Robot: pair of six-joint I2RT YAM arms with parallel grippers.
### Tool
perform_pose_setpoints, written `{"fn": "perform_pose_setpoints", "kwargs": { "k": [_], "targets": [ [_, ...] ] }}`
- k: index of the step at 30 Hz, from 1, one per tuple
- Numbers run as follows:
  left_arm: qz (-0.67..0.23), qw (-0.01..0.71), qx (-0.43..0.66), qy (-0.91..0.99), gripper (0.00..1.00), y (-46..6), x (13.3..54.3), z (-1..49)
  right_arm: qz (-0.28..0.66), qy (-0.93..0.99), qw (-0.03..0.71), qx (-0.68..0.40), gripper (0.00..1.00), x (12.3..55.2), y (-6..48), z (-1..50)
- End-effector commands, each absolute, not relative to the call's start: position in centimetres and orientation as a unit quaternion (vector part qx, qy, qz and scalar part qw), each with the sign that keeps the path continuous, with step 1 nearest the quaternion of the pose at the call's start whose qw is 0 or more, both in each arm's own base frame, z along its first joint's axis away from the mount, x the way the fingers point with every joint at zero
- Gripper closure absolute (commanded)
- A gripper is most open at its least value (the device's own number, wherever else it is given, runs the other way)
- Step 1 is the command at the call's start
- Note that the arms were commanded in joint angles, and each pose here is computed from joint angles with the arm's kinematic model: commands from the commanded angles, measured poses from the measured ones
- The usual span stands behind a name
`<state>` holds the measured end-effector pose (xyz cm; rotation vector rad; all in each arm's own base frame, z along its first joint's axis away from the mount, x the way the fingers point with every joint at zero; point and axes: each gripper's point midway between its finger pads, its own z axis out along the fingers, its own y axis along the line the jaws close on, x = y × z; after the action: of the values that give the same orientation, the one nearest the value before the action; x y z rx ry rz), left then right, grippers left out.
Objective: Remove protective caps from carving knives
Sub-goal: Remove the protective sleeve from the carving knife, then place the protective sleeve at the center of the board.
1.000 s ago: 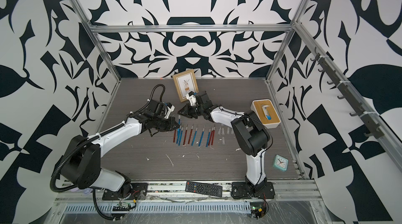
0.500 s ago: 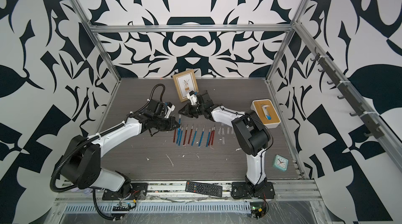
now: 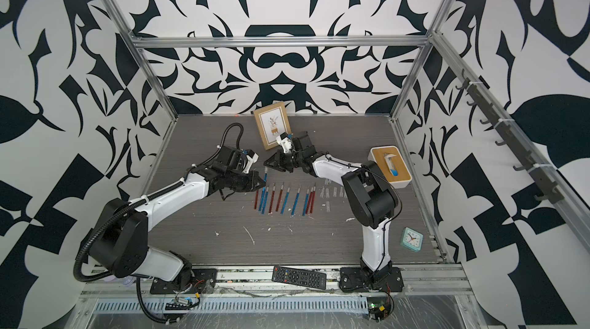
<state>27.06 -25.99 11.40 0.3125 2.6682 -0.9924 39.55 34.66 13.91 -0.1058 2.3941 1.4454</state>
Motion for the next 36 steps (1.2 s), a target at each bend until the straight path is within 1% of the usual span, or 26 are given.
{"fn": "perform_pose_setpoints", "kwargs": {
  "k": [1,9,17,24,27,36],
  "targets": [
    [-0.350,0.041,0.131,0.927,1.00,-26.4,22.3,9.7,0.494,0.817,0.298,-0.011,0.94,45.0,30.9,18.8],
    [-0.350,0.040,0.140,0.925,1.00,-26.8,22.1,9.7,0.489,0.817,0.306,-0.001,0.93,45.4,29.6,18.8],
    [-0.340,0.055,0.131,0.930,1.00,-26.6,22.7,9.5,0.444,0.845,0.296,0.022,0.93,45.0,25.2,17.1],
    [-0.330,0.069,0.122,0.934,1.00,-25.8,23.7,9.5,0.365,0.895,0.254,0.043,0.92,43.3,20.4,13.3],
    [-0.326,0.072,0.116,0.936,1.00,-25.2,24.0,9.5,0.308,0.921,0.236,0.042,0.92,42.4,18.8,11.3],
    [-0.318,0.078,0.109,0.939,1.00,-24.0,24.4,9.5,0.212,0.957,0.194,0.042,0.92,41.5,16.4,7.7]
  ]
}}
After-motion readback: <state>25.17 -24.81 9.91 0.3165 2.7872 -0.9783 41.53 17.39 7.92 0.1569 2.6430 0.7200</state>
